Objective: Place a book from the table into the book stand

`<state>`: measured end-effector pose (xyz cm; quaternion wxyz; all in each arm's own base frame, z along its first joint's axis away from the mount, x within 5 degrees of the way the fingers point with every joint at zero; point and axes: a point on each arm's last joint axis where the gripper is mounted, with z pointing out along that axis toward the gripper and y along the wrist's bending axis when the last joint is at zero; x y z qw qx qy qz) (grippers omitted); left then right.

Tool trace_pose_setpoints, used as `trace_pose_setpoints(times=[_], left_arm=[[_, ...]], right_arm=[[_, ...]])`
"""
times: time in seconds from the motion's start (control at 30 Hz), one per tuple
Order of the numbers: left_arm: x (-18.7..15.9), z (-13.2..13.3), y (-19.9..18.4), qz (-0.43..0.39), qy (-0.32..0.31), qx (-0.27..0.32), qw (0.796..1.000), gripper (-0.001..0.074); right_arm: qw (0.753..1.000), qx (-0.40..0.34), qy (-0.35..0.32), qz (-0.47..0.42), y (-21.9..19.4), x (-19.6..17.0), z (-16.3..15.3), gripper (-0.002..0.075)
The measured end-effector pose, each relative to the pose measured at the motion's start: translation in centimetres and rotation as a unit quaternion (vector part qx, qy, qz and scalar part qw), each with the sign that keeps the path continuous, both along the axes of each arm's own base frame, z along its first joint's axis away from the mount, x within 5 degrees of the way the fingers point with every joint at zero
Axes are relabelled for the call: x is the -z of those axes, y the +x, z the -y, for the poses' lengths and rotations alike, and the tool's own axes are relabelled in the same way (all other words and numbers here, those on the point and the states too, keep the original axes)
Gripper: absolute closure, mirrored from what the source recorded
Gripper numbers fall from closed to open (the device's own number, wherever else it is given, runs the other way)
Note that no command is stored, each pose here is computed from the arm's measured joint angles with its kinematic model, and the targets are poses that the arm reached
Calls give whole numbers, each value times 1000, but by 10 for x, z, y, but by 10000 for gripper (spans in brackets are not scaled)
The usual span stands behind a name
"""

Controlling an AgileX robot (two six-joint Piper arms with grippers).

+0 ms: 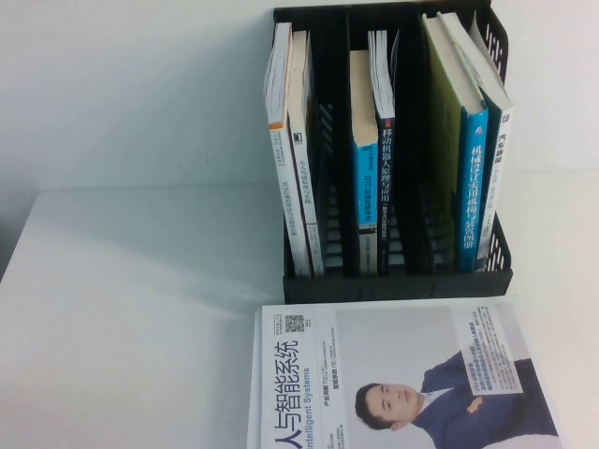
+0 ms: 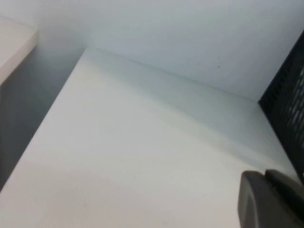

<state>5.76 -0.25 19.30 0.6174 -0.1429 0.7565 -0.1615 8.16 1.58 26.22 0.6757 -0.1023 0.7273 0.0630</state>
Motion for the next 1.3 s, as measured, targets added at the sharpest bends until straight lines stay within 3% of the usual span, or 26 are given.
trace_pose_setpoints(times=[0.3,1.07,1.2,1.3], left_arm=[[17,-4,-4,-36,25,-13,999,739],[17,-4,-5,-47,26,-18,998,739],[17,-4,-5,-47,26,-18,998,739],[17,-4,-5,-47,26,-18,998,739]], right_arm=[[1000,-1,0,0,0,0,0,728],[1000,-1,1,1,0,0,0,728],[999,46,9,14,-2,-3,9,728],[992,126,10,24,-3,-4,22,728]])
